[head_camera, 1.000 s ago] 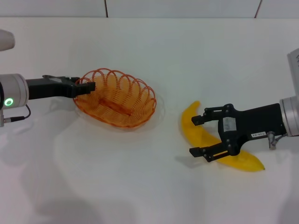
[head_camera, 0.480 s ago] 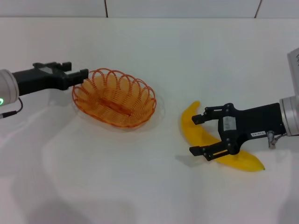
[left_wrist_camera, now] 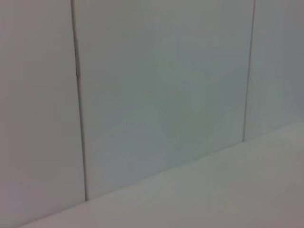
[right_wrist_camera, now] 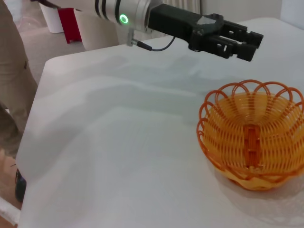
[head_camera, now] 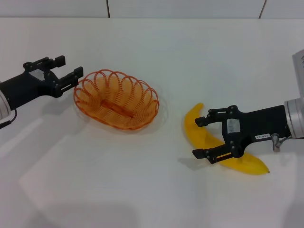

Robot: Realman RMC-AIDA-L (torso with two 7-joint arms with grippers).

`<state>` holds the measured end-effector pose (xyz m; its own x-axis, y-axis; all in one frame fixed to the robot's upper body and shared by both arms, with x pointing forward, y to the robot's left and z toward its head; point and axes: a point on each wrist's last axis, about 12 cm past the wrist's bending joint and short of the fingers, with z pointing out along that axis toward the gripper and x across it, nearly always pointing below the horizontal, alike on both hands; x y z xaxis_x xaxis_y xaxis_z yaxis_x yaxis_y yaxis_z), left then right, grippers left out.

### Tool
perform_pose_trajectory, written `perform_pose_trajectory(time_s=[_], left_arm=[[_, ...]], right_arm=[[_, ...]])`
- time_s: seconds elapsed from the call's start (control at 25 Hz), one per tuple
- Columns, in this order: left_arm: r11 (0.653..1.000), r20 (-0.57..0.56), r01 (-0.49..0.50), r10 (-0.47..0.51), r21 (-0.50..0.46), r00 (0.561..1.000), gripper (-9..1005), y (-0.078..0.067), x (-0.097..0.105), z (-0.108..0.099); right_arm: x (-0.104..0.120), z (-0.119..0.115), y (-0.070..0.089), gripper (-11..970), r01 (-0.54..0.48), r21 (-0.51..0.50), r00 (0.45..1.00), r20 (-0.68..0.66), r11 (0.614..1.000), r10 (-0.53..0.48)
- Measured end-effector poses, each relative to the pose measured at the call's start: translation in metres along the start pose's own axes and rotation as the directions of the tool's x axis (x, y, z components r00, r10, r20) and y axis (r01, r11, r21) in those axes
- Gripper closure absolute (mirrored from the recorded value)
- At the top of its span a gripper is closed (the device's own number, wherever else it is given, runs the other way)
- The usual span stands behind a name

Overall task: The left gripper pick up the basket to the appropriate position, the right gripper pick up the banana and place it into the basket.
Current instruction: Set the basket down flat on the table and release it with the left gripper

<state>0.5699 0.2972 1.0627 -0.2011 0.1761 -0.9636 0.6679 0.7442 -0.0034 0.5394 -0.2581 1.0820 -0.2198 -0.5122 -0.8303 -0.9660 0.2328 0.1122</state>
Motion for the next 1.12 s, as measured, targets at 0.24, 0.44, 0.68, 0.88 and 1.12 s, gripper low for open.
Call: perform_pose_trajectory(time_s=[0.24,0.44,0.68,0.88,1.12], left_arm=[[1.000,0.011,0.006,-0.006,-0.001,1.000,383,-0.001,0.002,-0.002],[0.995,0.000,0.096,-0.096,0.024,0.995,383,0.006,-0.013,0.003],[0.971,-0.136,0.234,-0.227,0.039,0.964,384,0.021,-0.057,0.007],[0.956,-0.255,0.291,-0.290,-0.033,0.923,385,0.035,-0.072,0.008],[0.955,-0.389,0.296,-0.283,-0.027,0.877,389,0.048,-0.094,0.007]], right_arm=[[0.000,0.000,0.000,83,0.000,-0.004,1.000,0.001,1.000,0.000],[0.000,0.001,0.001,83,-0.003,-0.006,1.000,0.002,1.000,0.003],[-0.002,0.001,0.001,83,0.001,-0.013,1.000,0.000,1.000,-0.001],[-0.003,0.001,0.001,83,0.004,-0.014,1.000,0.000,1.000,-0.004],[-0.004,0.001,0.000,83,0.005,-0.014,1.000,0.001,1.000,-0.005]])
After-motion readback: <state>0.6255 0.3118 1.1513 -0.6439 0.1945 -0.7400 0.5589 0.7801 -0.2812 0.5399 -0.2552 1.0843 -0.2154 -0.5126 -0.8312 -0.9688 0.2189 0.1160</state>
